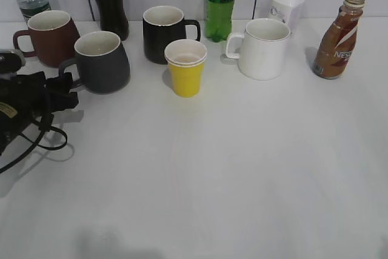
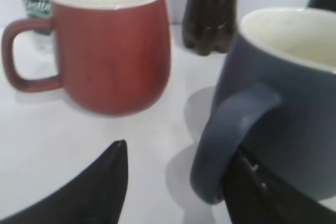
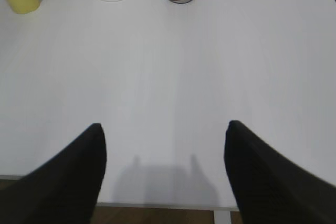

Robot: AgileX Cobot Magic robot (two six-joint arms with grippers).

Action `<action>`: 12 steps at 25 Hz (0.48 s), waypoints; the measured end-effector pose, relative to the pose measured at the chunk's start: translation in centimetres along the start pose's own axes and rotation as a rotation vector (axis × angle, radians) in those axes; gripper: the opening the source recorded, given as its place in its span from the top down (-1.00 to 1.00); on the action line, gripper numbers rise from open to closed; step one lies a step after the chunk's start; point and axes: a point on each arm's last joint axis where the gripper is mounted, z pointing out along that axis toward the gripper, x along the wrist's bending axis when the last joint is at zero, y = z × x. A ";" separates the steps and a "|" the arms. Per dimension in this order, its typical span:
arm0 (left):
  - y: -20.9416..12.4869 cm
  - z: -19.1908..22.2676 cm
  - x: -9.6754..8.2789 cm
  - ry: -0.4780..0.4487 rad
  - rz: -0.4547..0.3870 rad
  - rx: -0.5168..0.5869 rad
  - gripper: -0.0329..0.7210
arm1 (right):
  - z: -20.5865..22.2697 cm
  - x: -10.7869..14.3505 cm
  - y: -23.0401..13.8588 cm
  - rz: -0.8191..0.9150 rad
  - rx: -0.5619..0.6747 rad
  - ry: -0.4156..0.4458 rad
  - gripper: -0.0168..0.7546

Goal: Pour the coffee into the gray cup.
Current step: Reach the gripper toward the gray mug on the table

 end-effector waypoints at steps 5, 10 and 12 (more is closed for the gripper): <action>0.0 1.1 -0.1 0.004 -0.004 -0.015 -0.11 | 0.0 0.0 0.0 0.000 0.000 0.000 -0.46; 0.7 2.6 -0.1 0.017 -0.017 -0.048 -0.07 | 0.0 0.0 0.0 0.000 0.000 0.000 -0.46; 0.8 3.4 -0.1 0.027 -0.026 -0.045 -0.03 | 0.0 0.0 0.0 0.000 0.000 0.000 -0.46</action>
